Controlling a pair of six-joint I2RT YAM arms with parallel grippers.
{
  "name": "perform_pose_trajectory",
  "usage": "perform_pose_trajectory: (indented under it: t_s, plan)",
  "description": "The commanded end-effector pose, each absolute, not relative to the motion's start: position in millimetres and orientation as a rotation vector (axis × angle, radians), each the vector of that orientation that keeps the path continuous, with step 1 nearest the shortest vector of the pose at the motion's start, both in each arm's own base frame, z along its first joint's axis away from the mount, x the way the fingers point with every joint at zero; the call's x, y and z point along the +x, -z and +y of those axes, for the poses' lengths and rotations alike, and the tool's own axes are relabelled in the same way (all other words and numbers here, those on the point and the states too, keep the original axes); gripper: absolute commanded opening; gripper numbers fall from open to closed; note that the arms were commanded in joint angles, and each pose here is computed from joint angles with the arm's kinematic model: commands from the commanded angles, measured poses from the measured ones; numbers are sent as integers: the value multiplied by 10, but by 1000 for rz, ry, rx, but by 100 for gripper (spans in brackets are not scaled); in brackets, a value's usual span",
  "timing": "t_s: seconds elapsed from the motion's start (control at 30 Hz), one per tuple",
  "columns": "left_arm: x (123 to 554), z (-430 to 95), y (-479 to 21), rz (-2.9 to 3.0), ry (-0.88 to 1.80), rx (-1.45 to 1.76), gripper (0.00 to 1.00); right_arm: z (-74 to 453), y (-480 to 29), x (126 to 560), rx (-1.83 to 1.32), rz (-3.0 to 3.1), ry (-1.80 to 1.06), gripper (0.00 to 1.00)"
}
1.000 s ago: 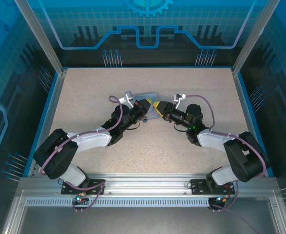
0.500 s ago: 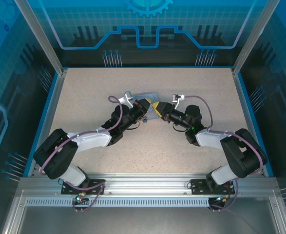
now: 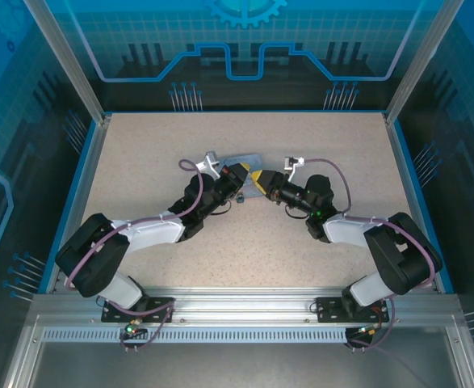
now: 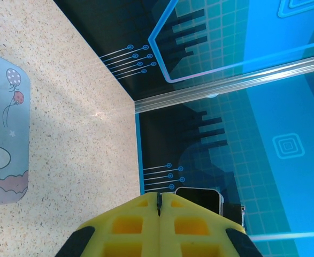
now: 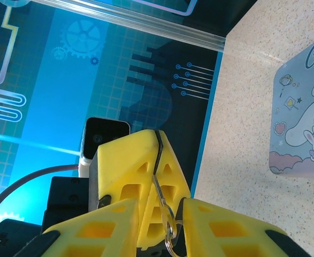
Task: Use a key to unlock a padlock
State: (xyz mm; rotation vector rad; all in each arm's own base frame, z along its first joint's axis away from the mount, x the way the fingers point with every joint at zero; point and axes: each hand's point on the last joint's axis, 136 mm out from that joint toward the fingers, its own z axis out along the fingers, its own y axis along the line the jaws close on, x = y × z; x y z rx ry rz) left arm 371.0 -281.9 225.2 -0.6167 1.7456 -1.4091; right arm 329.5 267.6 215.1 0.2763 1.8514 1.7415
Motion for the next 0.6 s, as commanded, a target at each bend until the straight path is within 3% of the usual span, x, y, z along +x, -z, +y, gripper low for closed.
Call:
perform_pose_trajectory:
  t_s: [0.0,0.17,0.3,0.43,0.5,0.57]
  plan:
    - [3733,-2740,-2386,1676,1415,-618,0,2758,-2149,3226,233,1853,-1766,26]
    - [3730,-2732,-2396,1674,1410,-618,0,2758,-2128,3232,238,1859,-1765,16]
    - [3720,-2733,-2398,1676,1412,-614,0,2761,-2116,3244,242,1865,-1761,0]
    - [3684,-2742,-2384,1699,1416,-598,1,2733,-2077,3272,255,1885,-1750,0]
    - [3658,-2737,-2353,1740,1405,-580,26,2701,-2038,3284,250,1914,-1742,0]
    - [3634,-2720,-2315,1806,1381,-552,42,2660,-1997,3278,240,1946,-1728,0]
